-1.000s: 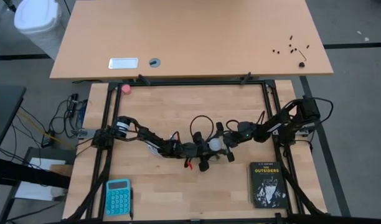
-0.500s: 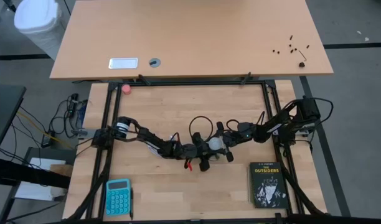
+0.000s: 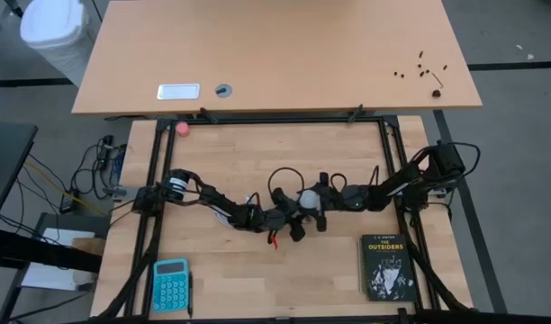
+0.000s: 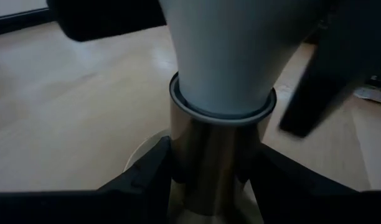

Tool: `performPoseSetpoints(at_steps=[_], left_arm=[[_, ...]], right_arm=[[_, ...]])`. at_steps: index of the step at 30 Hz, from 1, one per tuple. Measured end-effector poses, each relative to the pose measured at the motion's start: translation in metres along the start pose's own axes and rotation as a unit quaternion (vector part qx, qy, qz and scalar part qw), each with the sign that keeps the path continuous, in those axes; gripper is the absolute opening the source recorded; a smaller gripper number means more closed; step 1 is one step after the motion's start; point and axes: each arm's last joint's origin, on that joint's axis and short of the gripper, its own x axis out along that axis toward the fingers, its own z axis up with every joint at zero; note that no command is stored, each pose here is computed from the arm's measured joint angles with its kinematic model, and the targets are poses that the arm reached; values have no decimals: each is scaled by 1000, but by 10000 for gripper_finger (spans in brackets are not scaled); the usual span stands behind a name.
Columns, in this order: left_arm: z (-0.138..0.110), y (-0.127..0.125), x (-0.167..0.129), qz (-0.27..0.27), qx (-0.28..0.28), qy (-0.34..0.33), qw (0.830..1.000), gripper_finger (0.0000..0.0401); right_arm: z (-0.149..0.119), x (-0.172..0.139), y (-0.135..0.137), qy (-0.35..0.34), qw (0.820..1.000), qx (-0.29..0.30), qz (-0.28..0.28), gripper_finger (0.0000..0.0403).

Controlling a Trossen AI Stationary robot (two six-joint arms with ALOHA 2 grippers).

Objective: Screw lightbulb
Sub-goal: Insert the white lightbulb into the silver lamp

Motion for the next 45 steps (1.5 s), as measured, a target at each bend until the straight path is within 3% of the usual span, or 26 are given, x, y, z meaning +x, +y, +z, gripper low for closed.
performPoseSetpoints(at_steps=[7, 13, 22, 29, 38, 45], left_arm=[[1, 1, -1, 27, -5, -12, 1000, 184], [1, 0, -1, 28, -3, -14, 1000, 184], [0, -4, -3, 5, 7, -7, 1000, 184], [1, -6, -2, -49, 15, 9, 999, 184], [0, -6, -2, -52, 12, 16, 998, 184], [0, -5, -2, -50, 0, 17, 999, 184]], right_arm=[[7, 17, 10, 45, 997, 13, -60, 259], [9, 19, 11, 45, 997, 31, -60, 257], [16, 13, 11, 61, 998, 11, -5, 305], [22, 5, 0, 115, 984, -1, 133, 339], [36, -15, -11, 150, 977, -52, 145, 331], [36, -26, -12, 188, 967, -55, 164, 322]])
